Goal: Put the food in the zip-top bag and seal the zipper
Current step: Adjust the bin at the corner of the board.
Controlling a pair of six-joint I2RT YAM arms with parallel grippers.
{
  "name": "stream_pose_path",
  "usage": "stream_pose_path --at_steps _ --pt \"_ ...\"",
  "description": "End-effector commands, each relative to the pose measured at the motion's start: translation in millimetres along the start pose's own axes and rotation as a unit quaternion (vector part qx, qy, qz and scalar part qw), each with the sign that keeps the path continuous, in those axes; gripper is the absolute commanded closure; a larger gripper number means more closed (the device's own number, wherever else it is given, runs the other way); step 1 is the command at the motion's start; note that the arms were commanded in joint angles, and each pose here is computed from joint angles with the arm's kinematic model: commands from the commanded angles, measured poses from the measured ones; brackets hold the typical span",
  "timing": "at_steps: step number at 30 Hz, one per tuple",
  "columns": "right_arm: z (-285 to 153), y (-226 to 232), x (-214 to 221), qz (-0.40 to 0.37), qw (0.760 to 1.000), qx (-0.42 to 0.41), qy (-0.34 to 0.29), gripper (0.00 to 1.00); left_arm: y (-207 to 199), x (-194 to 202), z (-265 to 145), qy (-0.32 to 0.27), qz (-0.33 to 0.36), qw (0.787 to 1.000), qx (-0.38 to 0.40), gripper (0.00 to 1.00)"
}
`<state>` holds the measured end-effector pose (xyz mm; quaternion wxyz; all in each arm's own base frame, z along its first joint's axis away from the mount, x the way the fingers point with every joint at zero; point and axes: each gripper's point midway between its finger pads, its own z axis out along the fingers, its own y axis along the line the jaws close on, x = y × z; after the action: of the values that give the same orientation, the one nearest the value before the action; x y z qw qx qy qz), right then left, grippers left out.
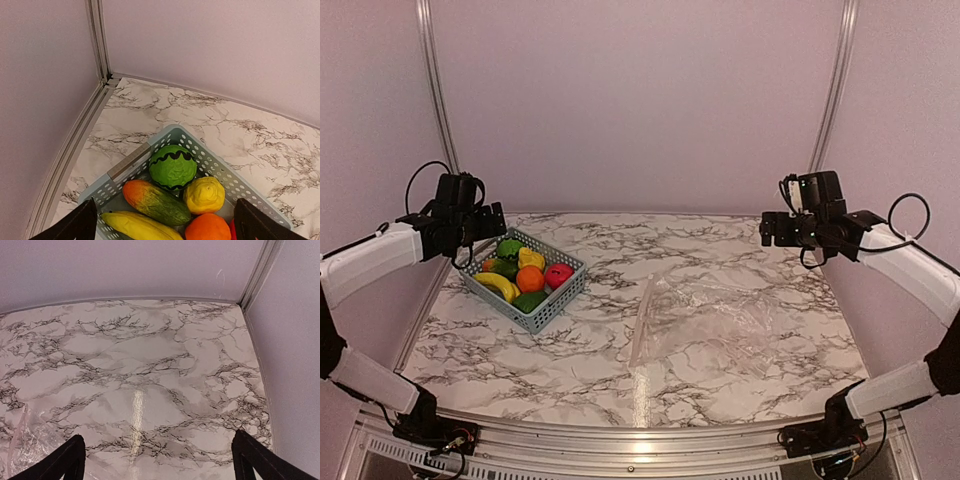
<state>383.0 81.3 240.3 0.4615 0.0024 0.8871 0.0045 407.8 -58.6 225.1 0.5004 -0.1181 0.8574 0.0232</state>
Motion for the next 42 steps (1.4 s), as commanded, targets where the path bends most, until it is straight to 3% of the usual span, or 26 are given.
stream_pose_path --at_steps 1,7,14,22,30,36,42 --pt "-7.6 -6.6 -6.0 0.005 1.000 0.004 -0.008 0.01 -12.6 -17.2 10.6 -0.009 -0.027 0.999 0.029 0.07" --pt "-15.2 7.9 -8.3 -0.002 0.999 -0.044 -0.011 0.02 -84.1 -9.0 -6.7 0.010 0.032 0.985 0.171 0.27" --pt "-15.3 44.0 8.5 0.009 0.989 -0.148 0.018 0.08 -169.4 50.1 -44.3 0.083 0.140 0.948 0.275 0.35" --pt "-7.5 58.7 26.0 0.028 0.982 -0.179 0.050 0.13 -170.7 90.8 -44.4 0.175 0.128 0.956 0.197 0.40" --pt "-4.4 73.3 40.4 0.038 0.976 -0.203 0.071 0.15 -168.5 89.7 -19.8 0.188 0.115 0.967 0.125 0.26" --pt "-4.5 75.8 39.7 0.037 0.975 -0.207 0.073 0.15 -192.3 105.3 -3.1 0.230 0.104 0.959 0.132 0.23" --pt "-6.1 72.2 48.6 0.037 0.975 -0.201 0.083 0.16 -207.2 123.9 9.7 0.266 0.086 0.951 0.133 0.27"
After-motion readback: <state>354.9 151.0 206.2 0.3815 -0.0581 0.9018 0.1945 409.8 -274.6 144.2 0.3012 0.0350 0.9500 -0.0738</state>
